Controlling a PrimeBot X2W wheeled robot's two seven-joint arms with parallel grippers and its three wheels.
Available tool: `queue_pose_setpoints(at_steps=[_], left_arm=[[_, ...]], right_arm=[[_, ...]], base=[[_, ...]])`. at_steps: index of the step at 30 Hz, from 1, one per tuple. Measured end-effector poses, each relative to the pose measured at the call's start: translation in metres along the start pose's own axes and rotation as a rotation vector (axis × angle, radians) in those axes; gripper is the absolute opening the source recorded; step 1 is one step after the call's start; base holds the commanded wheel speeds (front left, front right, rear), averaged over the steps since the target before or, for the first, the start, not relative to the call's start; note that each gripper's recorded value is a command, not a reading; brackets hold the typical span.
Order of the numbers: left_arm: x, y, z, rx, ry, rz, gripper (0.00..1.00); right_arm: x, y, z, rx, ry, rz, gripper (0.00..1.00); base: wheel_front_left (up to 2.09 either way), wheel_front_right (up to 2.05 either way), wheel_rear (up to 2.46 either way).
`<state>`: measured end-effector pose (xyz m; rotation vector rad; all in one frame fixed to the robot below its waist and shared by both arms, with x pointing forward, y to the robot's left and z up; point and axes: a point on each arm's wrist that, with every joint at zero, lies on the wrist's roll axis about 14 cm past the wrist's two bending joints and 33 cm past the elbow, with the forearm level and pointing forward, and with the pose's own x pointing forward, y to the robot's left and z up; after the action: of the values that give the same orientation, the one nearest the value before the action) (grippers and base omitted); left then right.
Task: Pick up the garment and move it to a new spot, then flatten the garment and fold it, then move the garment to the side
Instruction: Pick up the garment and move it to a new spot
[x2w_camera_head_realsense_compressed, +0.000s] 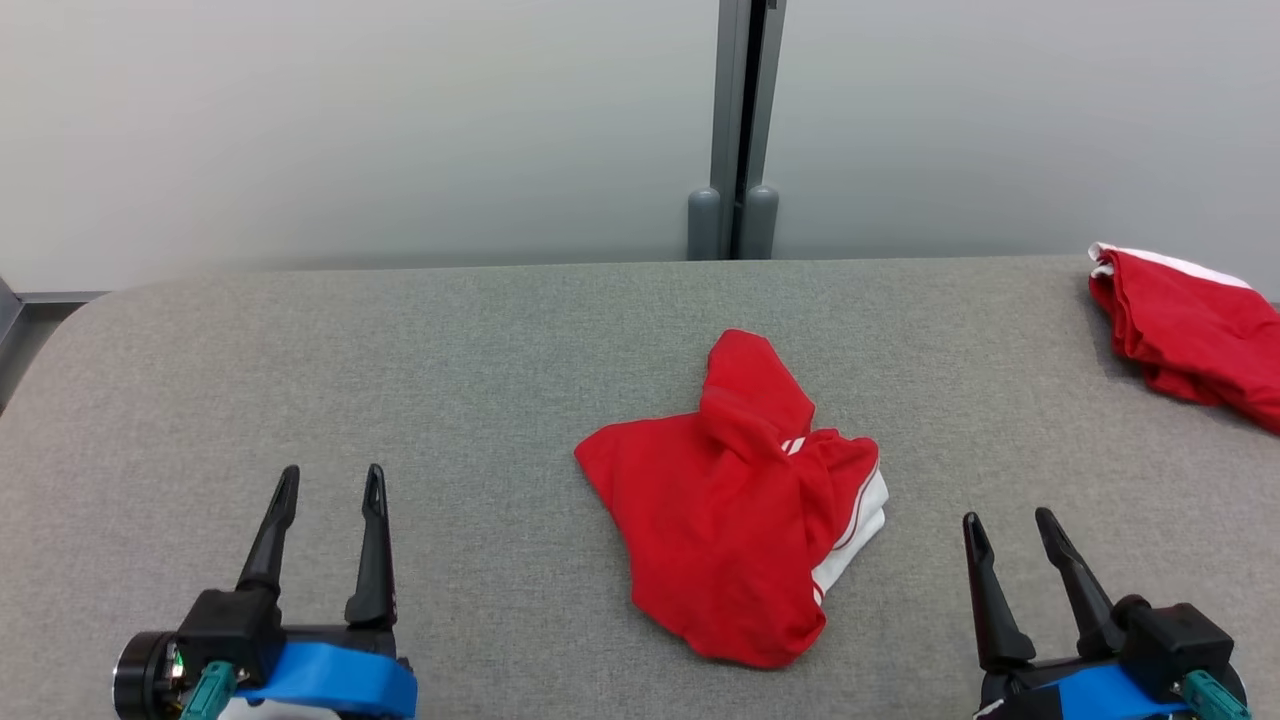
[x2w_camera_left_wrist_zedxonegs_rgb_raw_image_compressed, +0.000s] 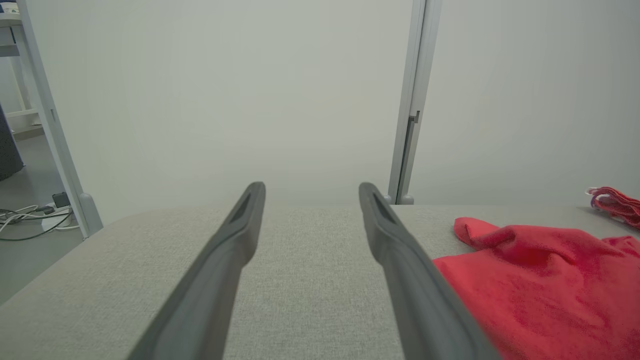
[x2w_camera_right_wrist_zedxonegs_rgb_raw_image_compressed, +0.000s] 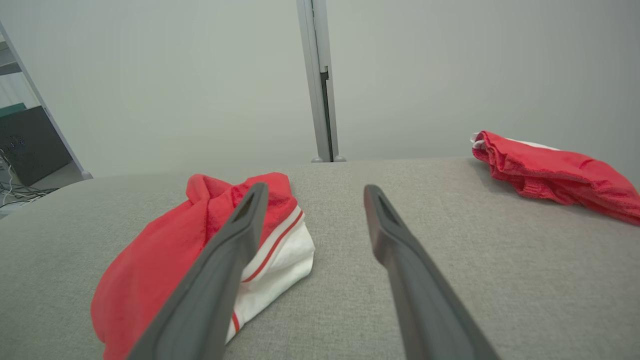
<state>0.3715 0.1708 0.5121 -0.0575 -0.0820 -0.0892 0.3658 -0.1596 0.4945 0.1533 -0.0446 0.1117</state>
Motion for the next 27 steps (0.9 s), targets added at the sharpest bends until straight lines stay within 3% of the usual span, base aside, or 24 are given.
queue_pose_setpoints(at_steps=[9, 27], left_arm=[[-0.033, 0.019, -0.019, -0.002, 0.057, 0.065, 1.0], [-0.038, 0.023, -0.024, 0.01, 0.071, 0.078, 1.0]], right_arm=[[-0.007, 0.002, -0.012, -0.003, 0.037, 0.006, 1.0], [-0.012, -0.002, -0.02, -0.002, 0.064, -0.006, 1.0]], base=[[0.0, 0.0, 0.0], [0.0, 0.0, 0.0]])
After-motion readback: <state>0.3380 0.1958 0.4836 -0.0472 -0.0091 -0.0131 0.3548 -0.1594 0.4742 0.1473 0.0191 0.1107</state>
